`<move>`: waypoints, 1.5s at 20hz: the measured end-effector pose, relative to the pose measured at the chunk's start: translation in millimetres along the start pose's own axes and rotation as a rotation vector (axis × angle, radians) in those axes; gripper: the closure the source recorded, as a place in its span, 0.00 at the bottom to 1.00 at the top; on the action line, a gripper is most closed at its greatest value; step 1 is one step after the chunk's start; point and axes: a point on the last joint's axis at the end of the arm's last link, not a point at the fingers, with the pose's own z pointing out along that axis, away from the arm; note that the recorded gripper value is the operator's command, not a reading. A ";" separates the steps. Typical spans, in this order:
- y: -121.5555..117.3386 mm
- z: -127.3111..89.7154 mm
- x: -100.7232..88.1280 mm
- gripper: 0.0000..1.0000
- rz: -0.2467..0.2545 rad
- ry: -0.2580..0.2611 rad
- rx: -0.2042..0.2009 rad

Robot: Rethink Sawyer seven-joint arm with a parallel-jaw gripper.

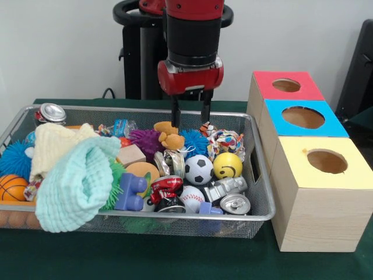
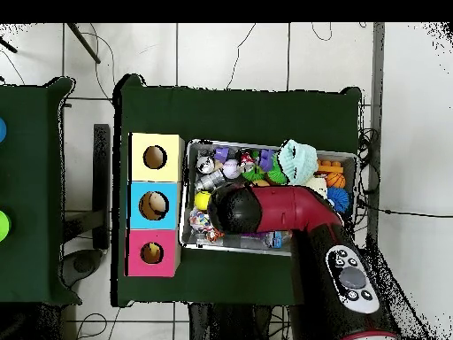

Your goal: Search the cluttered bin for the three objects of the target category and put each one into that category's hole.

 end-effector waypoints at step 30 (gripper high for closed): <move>116.1 56.7 129.3 0.00 0.123 0.155 0.026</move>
